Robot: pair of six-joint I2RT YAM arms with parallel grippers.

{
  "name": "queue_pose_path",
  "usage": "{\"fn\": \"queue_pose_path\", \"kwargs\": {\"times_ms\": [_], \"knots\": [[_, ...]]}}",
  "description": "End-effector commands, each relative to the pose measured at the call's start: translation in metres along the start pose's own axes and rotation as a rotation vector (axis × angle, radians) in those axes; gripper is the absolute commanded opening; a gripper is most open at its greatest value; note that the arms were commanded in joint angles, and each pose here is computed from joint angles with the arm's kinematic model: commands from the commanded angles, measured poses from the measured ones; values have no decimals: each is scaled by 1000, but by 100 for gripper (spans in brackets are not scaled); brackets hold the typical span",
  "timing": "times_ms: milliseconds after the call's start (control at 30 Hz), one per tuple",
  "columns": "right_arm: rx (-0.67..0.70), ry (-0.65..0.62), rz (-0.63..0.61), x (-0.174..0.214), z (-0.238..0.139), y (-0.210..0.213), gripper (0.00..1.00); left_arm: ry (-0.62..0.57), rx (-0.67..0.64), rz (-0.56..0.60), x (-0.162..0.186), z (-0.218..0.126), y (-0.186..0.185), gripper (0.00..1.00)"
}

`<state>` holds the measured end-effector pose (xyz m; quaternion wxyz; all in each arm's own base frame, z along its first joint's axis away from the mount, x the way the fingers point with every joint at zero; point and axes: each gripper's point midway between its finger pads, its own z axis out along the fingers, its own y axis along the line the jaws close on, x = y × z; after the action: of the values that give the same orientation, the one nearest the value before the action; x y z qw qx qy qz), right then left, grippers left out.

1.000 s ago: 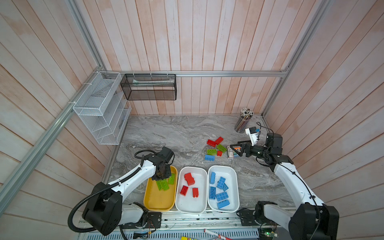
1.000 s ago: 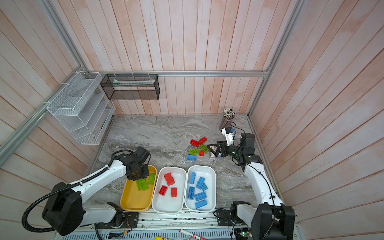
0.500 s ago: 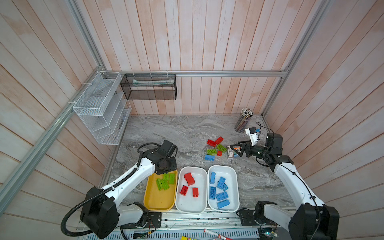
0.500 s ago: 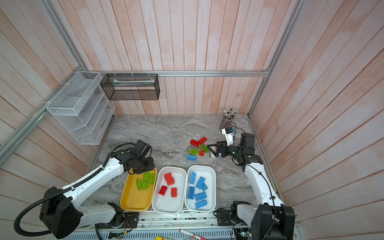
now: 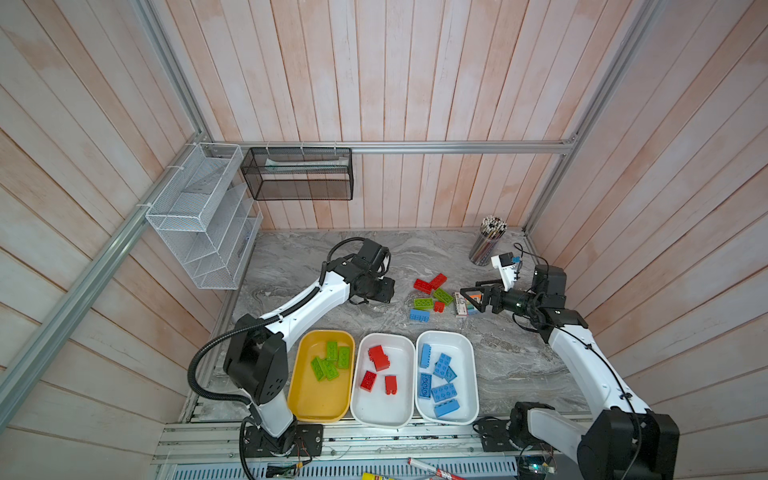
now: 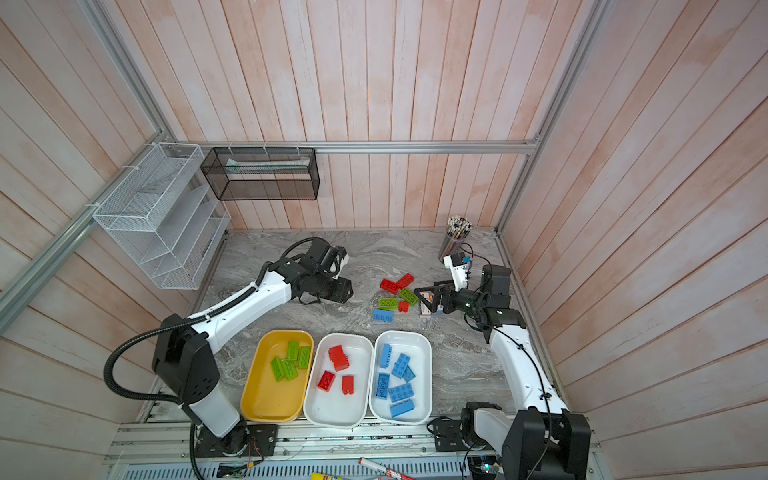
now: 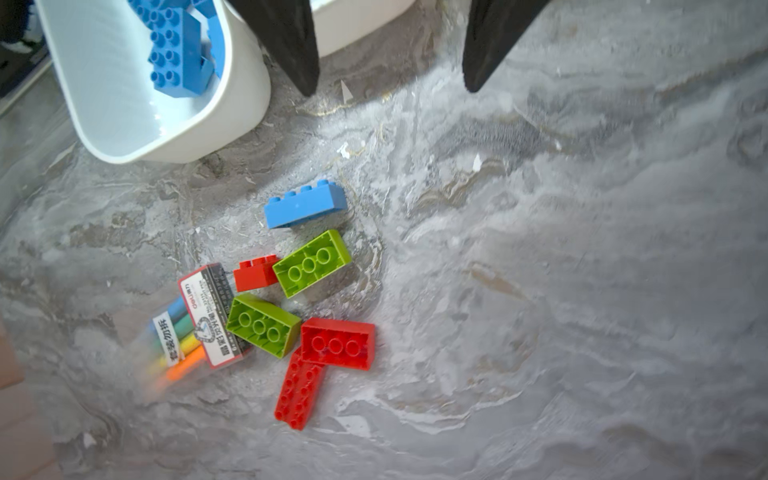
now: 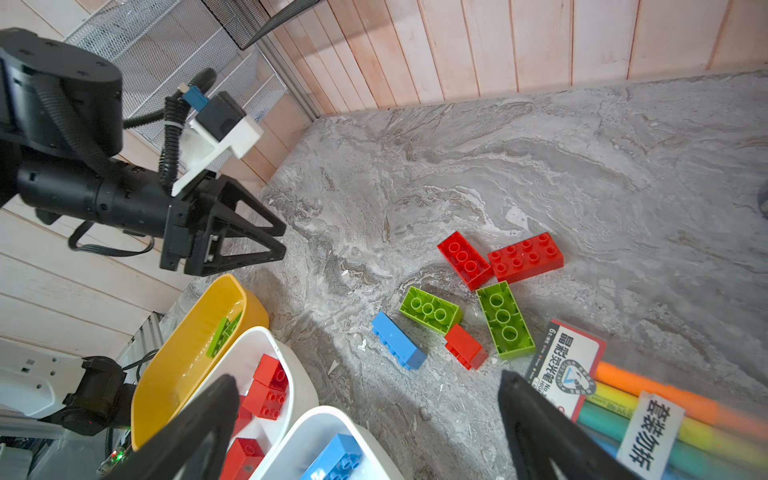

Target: Sort the legos into containers by color

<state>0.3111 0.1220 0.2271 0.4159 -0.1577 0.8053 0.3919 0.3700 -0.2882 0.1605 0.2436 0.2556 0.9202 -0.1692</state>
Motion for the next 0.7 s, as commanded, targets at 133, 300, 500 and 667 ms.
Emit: {"fn": "queue_pose_path", "kwargs": {"times_ms": [133,300,500,667], "knots": [[23,-8,-47,-7,-2,1,98,-25,111,266,-43,30,6,58],[91,39,-99,-3,8,-15,98,-63,173,350,-35,24,-5,59],[135,203,-308,14,55,-23,98,-95,268,454,-19,5,-7,66],[99,332,-423,25,100,-29,98,-145,322,466,-16,-15,-5,69]]}}
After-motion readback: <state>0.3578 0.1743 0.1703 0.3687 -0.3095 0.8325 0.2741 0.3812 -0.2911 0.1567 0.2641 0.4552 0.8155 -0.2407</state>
